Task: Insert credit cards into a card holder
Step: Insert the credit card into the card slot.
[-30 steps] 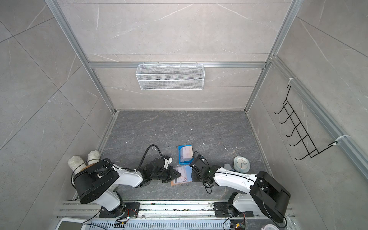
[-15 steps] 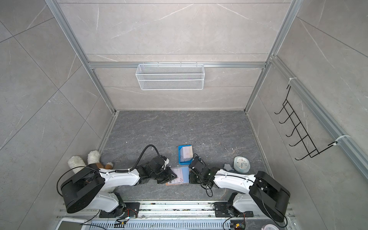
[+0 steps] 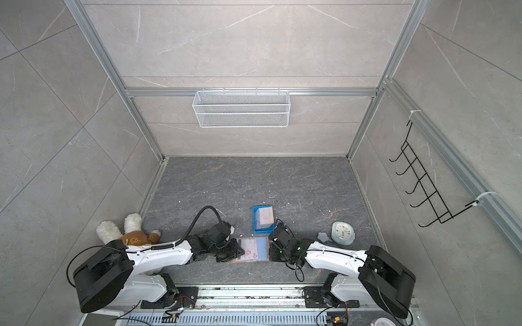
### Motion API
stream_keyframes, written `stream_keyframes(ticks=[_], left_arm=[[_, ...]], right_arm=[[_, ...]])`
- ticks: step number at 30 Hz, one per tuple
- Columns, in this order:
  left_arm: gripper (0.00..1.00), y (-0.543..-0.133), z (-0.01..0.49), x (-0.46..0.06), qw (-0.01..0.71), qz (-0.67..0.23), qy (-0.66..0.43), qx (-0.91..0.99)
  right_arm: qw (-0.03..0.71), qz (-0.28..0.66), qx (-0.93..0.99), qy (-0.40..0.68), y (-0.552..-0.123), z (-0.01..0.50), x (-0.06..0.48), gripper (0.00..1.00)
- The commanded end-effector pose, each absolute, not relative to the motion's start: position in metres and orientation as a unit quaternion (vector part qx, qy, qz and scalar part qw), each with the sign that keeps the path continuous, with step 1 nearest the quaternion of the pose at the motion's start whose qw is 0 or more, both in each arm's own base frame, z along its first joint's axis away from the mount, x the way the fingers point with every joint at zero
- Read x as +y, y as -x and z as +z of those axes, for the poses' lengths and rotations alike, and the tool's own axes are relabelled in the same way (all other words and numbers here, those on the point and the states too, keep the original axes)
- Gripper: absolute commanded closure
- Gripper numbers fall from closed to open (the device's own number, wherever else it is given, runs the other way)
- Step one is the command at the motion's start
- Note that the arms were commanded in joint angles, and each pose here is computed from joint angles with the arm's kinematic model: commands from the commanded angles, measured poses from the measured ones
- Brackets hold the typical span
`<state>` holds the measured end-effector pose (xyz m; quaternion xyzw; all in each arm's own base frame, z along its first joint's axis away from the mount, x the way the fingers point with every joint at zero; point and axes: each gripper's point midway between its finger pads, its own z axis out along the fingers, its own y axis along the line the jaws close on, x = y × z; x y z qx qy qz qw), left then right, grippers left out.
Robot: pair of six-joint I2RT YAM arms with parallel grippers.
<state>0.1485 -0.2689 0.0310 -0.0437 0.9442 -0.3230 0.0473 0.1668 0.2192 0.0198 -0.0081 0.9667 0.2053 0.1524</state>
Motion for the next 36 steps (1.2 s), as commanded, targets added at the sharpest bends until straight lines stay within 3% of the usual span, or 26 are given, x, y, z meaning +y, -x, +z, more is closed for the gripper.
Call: stream_keyframes(ticks=[1, 36], left_arm=[[0.76, -0.153, 0.038, -0.271, 0.058, -0.326, 0.032, 0.943], [0.78, -0.169, 0.043, -0.312, 0.051, -0.379, 0.022, 0.924]], right_arm=[[0.151, 0.184, 0.971, 0.004, -0.165, 0.018, 0.212, 0.76], [0.131, 0.187, 0.973, 0.014, -0.164, 0.004, 0.222, 0.89]])
